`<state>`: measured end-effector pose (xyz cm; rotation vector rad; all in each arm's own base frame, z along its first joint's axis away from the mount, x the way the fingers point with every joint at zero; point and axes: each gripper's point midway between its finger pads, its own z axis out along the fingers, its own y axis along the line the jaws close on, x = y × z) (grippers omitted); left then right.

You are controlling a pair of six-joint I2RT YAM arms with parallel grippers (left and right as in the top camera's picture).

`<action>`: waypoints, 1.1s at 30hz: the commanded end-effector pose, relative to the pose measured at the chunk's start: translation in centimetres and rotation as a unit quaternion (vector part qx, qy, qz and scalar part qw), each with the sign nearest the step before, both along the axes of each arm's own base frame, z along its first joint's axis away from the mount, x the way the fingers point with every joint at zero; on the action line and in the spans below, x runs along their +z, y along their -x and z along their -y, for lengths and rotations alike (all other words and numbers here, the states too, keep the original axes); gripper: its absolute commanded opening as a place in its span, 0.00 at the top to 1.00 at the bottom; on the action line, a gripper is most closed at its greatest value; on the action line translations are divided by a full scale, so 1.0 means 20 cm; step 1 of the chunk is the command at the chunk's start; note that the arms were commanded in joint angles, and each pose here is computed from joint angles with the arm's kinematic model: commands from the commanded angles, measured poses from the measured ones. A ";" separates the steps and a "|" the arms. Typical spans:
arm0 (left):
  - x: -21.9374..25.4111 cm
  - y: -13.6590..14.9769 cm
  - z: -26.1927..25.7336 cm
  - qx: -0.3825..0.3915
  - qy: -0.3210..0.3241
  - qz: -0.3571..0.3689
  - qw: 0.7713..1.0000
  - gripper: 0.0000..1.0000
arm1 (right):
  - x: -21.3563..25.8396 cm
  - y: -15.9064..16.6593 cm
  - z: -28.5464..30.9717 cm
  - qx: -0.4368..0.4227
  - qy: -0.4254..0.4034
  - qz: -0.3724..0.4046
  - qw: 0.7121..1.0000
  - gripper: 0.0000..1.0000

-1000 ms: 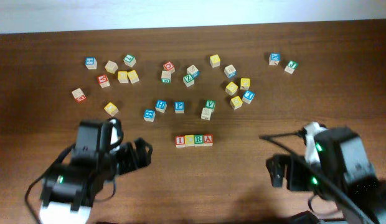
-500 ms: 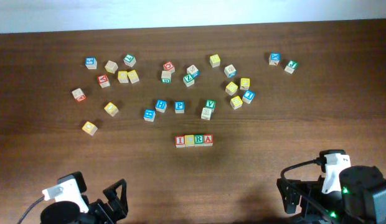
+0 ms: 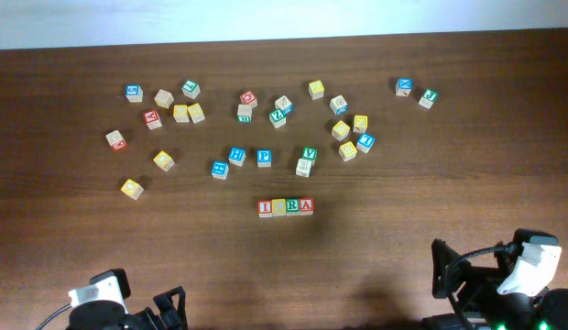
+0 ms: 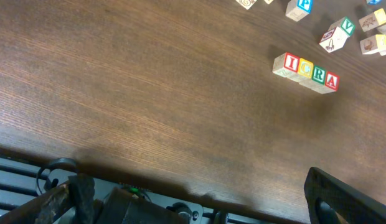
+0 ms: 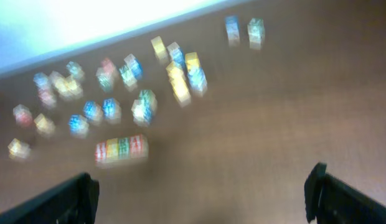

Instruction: Spell out ICRA

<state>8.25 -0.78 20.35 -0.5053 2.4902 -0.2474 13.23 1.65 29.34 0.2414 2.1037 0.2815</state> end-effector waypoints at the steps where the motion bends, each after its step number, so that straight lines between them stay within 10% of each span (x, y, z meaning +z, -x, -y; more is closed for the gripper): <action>1: 0.01 0.00 -0.01 0.009 -0.002 0.004 1.000 0.01 | -0.11 -0.06 0.01 0.015 0.041 0.044 0.998 0.02; 22: 0.01 0.00 -0.01 0.009 -0.002 0.004 1.000 0.01 | -0.47 -0.54 -0.12 0.063 0.031 0.303 0.950 0.02; 33: 0.01 0.00 -0.01 0.009 -0.002 0.004 1.000 0.01 | -0.68 -0.56 -0.04 0.021 0.046 0.235 0.971 0.02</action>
